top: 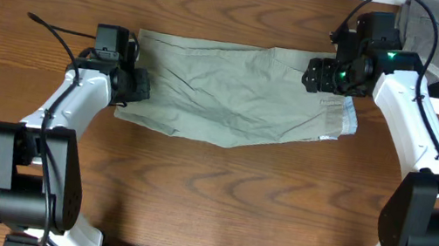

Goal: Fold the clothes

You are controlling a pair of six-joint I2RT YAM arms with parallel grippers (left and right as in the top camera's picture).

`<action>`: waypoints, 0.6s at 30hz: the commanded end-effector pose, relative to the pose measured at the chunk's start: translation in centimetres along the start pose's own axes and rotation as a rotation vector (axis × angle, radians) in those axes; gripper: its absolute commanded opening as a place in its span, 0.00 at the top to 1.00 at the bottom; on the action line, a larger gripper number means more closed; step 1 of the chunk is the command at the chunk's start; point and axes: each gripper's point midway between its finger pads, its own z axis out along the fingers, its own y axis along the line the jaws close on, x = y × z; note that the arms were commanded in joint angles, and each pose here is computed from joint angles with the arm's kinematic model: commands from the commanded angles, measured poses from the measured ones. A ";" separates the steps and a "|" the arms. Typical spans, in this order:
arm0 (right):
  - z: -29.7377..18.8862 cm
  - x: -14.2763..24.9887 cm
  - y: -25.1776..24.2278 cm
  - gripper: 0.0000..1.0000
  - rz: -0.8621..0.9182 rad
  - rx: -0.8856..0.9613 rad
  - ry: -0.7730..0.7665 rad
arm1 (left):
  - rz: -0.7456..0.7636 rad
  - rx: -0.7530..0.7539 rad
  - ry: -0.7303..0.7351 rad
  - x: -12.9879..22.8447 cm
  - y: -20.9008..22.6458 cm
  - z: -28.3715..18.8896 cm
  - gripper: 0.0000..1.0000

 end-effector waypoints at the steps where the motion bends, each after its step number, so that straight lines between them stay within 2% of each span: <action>1: 0.1 0.4 -0.3 0.18 0.026 -0.007 0.014 | -0.005 -0.003 0.007 -0.2 0.1 0.5 0.89; 18: 0.0 1.0 -1.1 0.19 0.051 0.002 0.038 | -0.005 -0.005 0.017 0.2 0.3 1.2 0.90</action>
